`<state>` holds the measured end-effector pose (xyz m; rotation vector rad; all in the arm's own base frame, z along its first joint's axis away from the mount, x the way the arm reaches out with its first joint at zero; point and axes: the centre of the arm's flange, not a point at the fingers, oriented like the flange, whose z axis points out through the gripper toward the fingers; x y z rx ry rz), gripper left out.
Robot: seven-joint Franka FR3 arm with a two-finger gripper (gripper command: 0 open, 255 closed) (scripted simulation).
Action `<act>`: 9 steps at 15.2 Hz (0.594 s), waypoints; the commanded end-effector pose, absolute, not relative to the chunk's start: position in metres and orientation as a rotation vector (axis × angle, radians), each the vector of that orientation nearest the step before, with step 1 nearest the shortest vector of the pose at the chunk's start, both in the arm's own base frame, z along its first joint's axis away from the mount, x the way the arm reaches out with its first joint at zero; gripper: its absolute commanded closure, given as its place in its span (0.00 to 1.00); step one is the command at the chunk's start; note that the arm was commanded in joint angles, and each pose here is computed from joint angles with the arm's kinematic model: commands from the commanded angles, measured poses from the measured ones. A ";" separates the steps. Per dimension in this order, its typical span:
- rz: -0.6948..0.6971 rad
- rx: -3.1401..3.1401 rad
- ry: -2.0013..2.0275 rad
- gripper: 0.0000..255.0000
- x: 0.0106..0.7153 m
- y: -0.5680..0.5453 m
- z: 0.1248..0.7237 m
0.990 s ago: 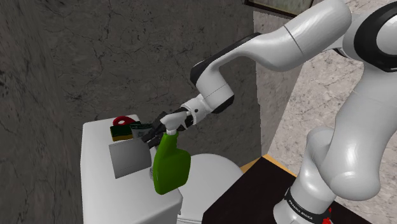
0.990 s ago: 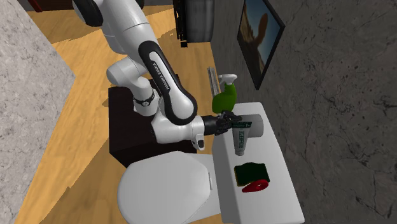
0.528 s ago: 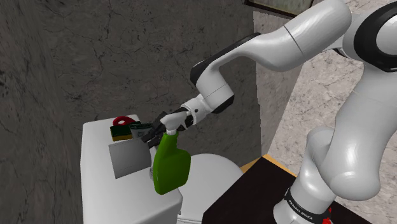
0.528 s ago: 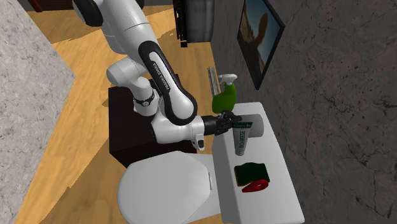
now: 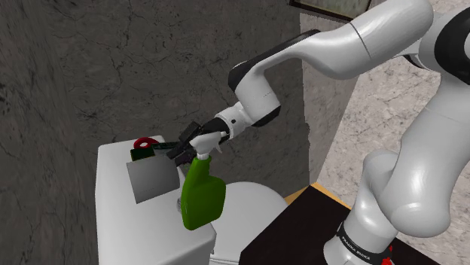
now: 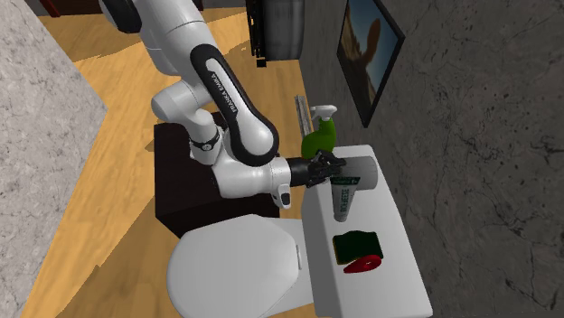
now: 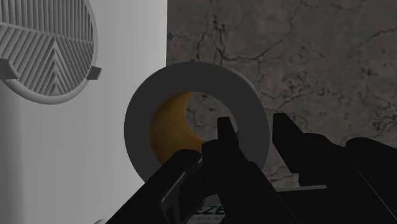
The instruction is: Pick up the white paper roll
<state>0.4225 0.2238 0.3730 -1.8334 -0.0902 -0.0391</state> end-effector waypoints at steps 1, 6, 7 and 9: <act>-0.039 -1.833 -0.090 1.00 0.422 0.224 0.384; -0.039 -1.833 -0.090 1.00 0.422 0.224 0.411; -0.039 -1.833 -0.090 1.00 0.422 0.224 0.416; -0.040 -1.833 -0.090 1.00 0.422 0.224 0.422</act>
